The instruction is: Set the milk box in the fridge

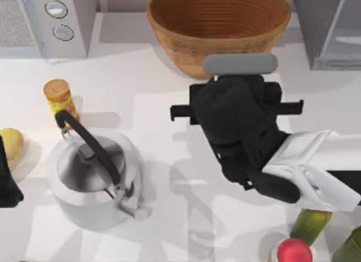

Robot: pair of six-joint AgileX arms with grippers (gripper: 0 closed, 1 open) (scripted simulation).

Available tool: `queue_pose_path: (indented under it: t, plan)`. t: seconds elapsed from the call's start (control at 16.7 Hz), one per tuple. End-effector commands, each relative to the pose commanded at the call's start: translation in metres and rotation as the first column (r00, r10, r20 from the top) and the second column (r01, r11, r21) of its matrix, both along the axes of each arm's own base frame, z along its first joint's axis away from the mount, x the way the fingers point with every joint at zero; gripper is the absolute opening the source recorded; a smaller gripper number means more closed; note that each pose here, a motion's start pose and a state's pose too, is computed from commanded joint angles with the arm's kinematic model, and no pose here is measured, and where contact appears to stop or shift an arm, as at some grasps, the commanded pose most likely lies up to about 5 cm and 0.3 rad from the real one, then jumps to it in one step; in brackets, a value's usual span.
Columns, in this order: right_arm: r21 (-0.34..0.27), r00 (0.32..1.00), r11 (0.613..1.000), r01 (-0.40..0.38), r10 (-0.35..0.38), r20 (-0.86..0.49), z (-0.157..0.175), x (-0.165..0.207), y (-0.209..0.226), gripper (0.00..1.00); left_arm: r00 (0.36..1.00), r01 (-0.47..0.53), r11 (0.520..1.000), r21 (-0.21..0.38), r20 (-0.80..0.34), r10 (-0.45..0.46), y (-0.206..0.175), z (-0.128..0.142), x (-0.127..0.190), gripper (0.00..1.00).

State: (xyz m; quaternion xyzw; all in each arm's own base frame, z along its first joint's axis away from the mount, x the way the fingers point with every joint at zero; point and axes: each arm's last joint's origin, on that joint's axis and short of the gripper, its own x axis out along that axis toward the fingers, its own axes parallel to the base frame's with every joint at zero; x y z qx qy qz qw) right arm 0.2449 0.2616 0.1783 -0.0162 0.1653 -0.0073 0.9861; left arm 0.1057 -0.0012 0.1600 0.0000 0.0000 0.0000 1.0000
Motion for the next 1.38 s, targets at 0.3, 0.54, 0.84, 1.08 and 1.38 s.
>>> queue_pose_path:
  t: [0.3, 0.54, 0.84, 1.08, 1.38]
  plan:
    - [-0.098, 0.991, 0.995, 0.007, -0.02, -0.135, -0.012, -0.006, -0.066, 0.0, 1.0, 0.0, 1.0, 0.0, 0.0, 0.0, 0.0, 0.0, 0.0, 1.0]
    - [-0.039, 0.987, 0.999, 0.029, -0.034, -0.154, 0.005, -0.029, -0.137, 0.0, 1.0, 0.0, 1.0, 0.0, 0.0, 0.0, 0.0, 0.0, 0.0, 1.0]
    - [0.086, 1.0, 0.996, 0.0, 0.0, -0.006, 0.02, -0.083, -0.21, 0.0, 1.0, 0.0, 1.0, 0.0, 0.0, 0.0, 0.0, 0.0, 0.0, 1.0]
    - [0.091, 0.987, 0.995, -0.044, 0.029, 0.16, 0.006, -0.121, -0.242, 0.0, 1.0, 0.0, 1.0, 0.0, 0.0, 0.0, 0.0, 0.0, 0.0, 1.0]
    - [0.04, 0.954, 0.999, -0.032, 0.019, 0.298, -0.015, -0.137, -0.26, 0.0, 1.0, 0.0, 1.0, 0.0, 0.0, 0.0, 0.0, 0.0, 0.0, 1.0]
